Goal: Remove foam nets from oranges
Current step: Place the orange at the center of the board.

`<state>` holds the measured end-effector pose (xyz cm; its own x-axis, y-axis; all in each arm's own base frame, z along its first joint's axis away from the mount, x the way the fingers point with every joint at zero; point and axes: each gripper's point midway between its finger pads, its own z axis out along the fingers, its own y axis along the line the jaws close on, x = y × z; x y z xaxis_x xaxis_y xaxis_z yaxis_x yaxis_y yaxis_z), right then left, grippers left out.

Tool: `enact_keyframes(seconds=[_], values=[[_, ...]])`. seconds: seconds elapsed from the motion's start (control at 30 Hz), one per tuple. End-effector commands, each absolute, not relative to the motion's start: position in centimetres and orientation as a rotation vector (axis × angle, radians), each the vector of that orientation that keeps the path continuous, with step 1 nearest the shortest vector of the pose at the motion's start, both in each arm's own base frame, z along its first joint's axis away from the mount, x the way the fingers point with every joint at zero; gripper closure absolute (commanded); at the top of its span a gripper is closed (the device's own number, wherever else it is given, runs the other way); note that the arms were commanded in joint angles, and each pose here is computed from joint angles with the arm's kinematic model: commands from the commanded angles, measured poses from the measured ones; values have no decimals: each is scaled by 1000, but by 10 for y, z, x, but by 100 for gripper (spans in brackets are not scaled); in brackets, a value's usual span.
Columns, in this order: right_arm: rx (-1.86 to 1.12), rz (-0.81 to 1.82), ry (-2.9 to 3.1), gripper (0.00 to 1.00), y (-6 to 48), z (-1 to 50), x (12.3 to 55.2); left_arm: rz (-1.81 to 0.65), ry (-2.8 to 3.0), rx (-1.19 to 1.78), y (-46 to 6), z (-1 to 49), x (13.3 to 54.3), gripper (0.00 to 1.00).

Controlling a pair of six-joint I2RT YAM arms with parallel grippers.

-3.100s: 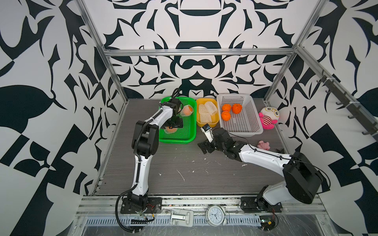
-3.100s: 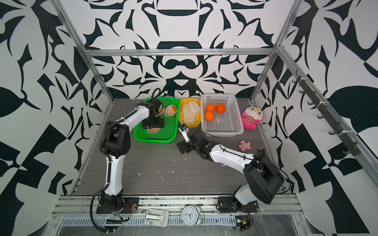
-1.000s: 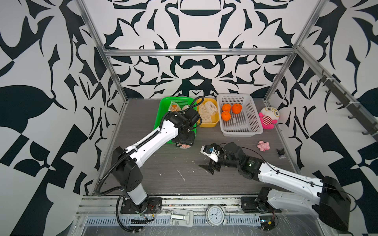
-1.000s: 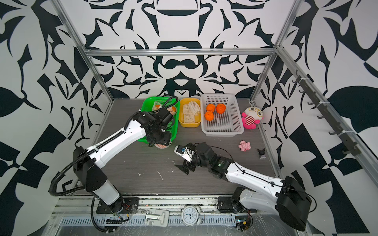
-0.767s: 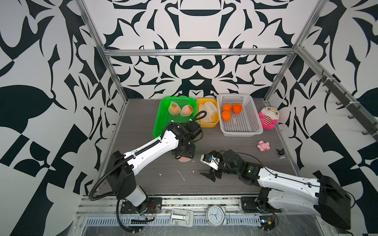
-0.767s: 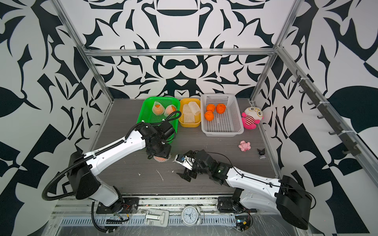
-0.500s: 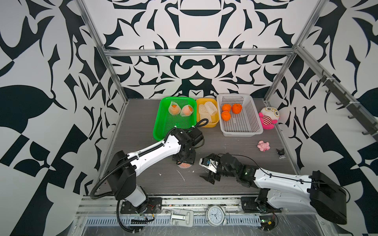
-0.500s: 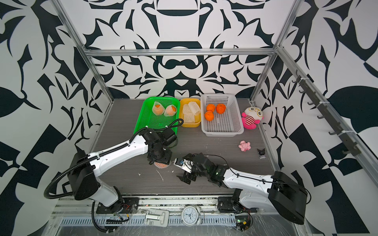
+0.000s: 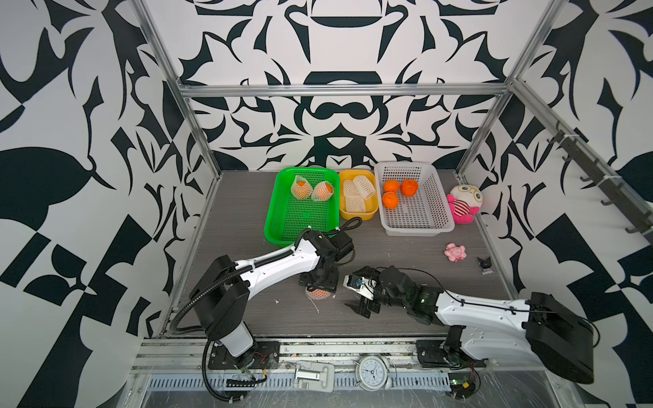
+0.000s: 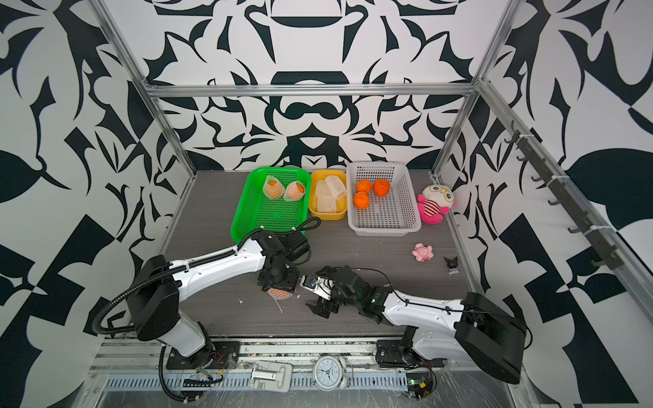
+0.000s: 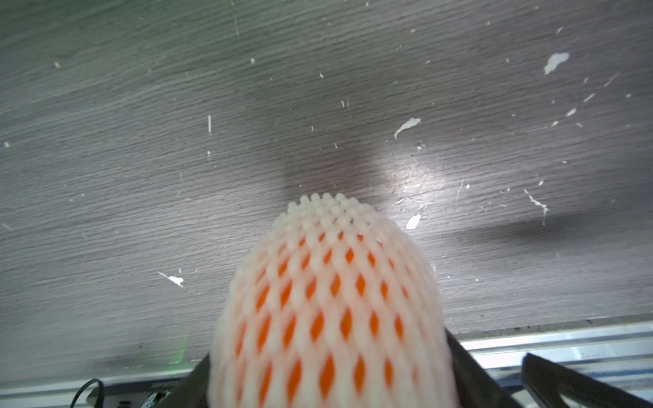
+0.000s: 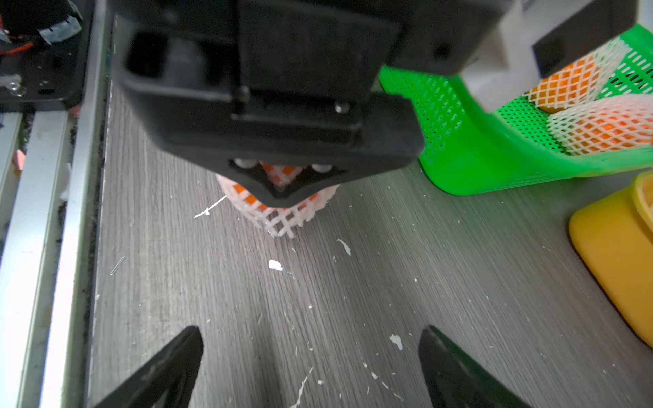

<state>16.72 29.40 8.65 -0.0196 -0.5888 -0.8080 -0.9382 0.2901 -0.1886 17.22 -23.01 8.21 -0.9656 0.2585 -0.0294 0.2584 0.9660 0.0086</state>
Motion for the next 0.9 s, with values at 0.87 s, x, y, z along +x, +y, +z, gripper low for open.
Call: enact_keyframes(seconds=[0.87], values=[[-1380,489,1579,1,285,137,163,-4,3069,460,-230,80,164,1]])
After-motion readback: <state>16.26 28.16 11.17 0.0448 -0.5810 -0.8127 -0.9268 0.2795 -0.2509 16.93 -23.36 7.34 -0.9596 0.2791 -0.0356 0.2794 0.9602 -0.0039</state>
